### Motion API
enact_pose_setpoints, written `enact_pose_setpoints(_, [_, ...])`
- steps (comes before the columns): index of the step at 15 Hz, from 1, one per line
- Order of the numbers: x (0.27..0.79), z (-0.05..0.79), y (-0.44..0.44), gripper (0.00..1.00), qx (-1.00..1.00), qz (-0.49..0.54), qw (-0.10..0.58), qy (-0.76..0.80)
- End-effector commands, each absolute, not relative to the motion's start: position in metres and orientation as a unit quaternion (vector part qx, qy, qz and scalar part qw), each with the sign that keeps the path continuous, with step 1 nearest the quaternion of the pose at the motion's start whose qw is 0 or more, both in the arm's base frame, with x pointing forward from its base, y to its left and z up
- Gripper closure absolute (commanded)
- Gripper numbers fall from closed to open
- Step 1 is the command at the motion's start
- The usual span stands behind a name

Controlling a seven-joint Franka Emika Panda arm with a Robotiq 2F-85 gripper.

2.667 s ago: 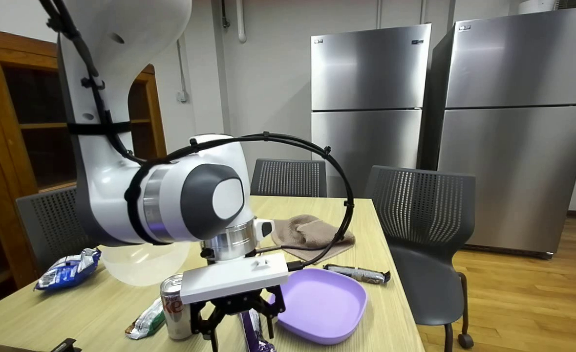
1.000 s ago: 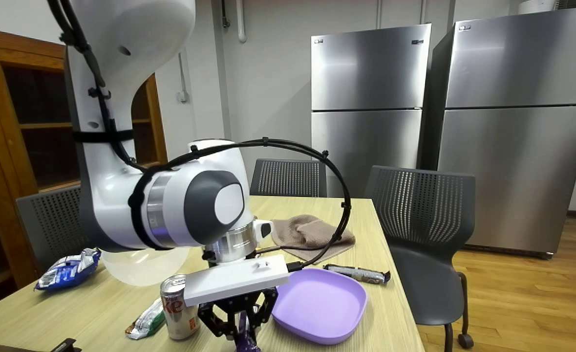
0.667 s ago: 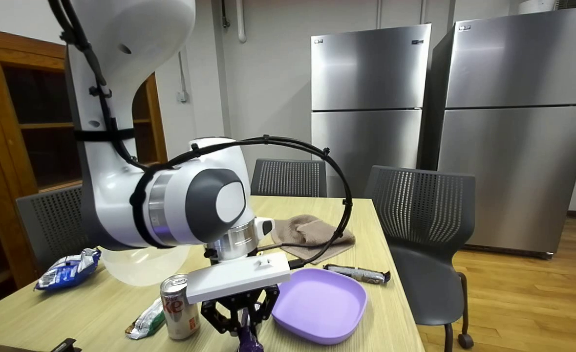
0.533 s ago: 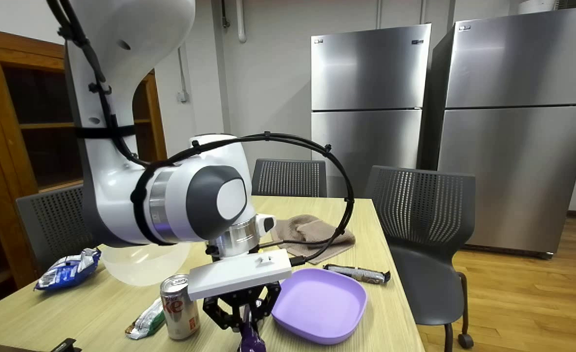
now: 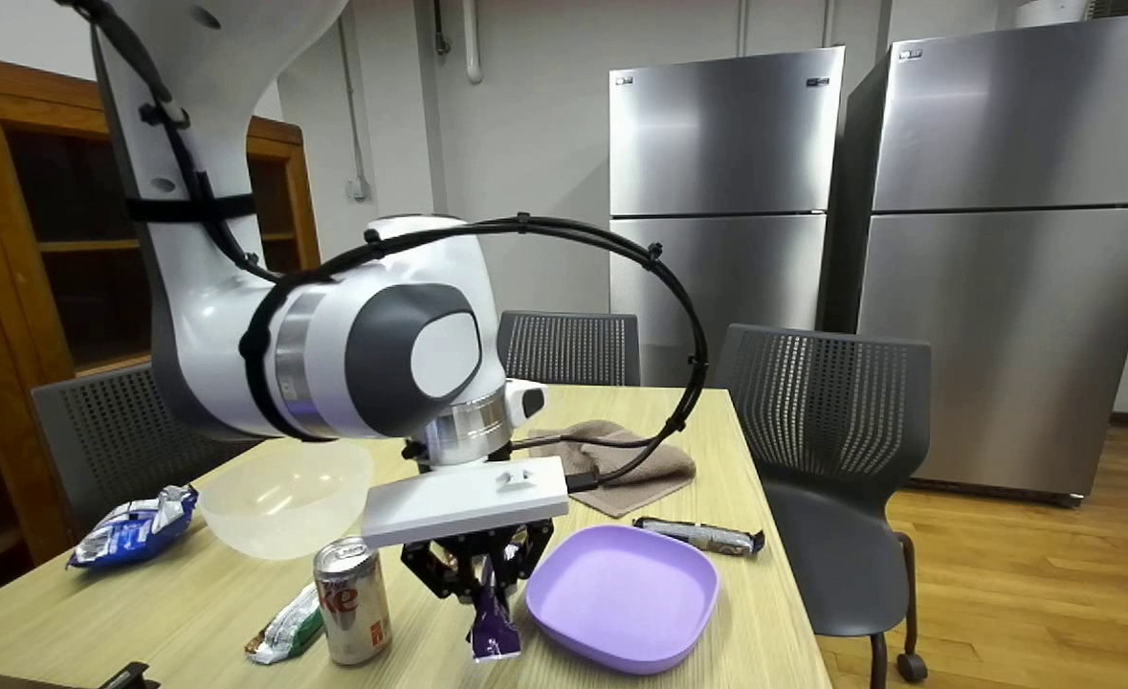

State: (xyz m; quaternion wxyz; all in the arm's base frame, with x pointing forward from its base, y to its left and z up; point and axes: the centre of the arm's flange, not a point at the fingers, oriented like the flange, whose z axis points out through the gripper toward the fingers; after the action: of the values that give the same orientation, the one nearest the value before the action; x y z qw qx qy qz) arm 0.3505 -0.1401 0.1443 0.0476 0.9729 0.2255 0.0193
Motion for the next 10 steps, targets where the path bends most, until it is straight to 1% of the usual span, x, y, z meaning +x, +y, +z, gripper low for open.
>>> enact_pose_setpoints(1, [0.355, 0.171, -0.149, 0.96, 0.98, 0.038, 0.031, 0.192])
enact_pose_setpoints(4, [0.368, 0.171, -0.156, 0.96, 0.988, 0.044, 0.021, 0.149])
enact_pose_setpoints(10, [0.4, 0.175, -0.174, 0.96, 0.994, 0.052, 0.025, 0.094])
